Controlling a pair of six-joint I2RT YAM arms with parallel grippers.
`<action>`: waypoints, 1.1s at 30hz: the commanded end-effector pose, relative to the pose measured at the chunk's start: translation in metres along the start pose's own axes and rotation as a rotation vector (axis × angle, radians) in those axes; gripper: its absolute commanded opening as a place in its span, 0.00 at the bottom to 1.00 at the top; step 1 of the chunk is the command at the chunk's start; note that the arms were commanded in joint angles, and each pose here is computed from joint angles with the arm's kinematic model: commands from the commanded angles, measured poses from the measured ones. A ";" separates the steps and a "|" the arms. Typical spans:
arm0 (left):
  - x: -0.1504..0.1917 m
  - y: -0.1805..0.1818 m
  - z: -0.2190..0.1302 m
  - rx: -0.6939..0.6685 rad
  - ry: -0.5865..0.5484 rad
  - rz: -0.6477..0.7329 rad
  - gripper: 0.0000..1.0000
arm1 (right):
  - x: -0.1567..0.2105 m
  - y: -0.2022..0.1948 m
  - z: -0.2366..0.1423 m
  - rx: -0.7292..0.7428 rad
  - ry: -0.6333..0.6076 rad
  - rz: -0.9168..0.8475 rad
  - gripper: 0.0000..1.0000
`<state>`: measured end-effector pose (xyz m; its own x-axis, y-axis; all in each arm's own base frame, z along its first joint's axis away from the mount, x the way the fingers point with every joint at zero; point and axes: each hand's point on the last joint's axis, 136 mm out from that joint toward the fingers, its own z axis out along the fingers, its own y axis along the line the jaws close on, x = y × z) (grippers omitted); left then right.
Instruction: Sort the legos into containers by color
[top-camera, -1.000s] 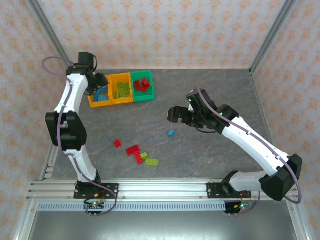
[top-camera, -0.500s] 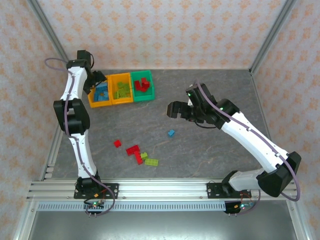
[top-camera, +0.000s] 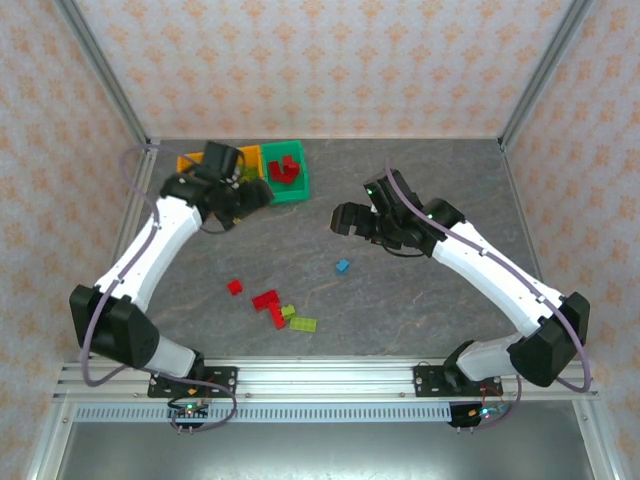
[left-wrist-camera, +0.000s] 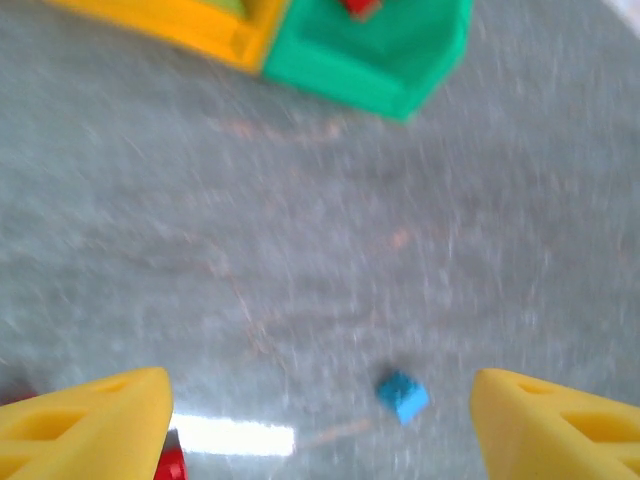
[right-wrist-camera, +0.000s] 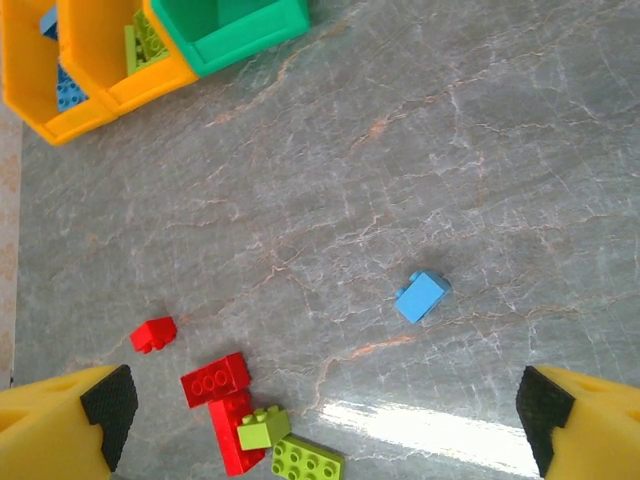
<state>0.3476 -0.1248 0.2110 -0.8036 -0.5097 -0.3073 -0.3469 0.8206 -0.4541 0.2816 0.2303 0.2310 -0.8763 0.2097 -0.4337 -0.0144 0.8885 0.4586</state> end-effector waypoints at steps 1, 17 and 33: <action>0.034 -0.006 0.024 -0.041 -0.002 0.010 0.78 | -0.009 -0.011 -0.018 0.017 -0.102 0.067 0.99; 0.177 -0.077 0.145 -0.129 0.326 0.612 0.75 | -0.003 -0.051 -0.075 0.041 -0.265 0.129 0.99; 0.177 -0.058 0.185 -0.275 0.389 0.816 0.42 | -0.002 -0.053 -0.079 0.050 -0.267 0.122 0.99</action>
<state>0.3156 -0.3269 0.0308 -0.9416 0.3064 -0.1399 0.3184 0.9451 -0.0729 0.2483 0.1596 0.2671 -0.7278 0.4026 -0.5552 0.0941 0.8605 0.5007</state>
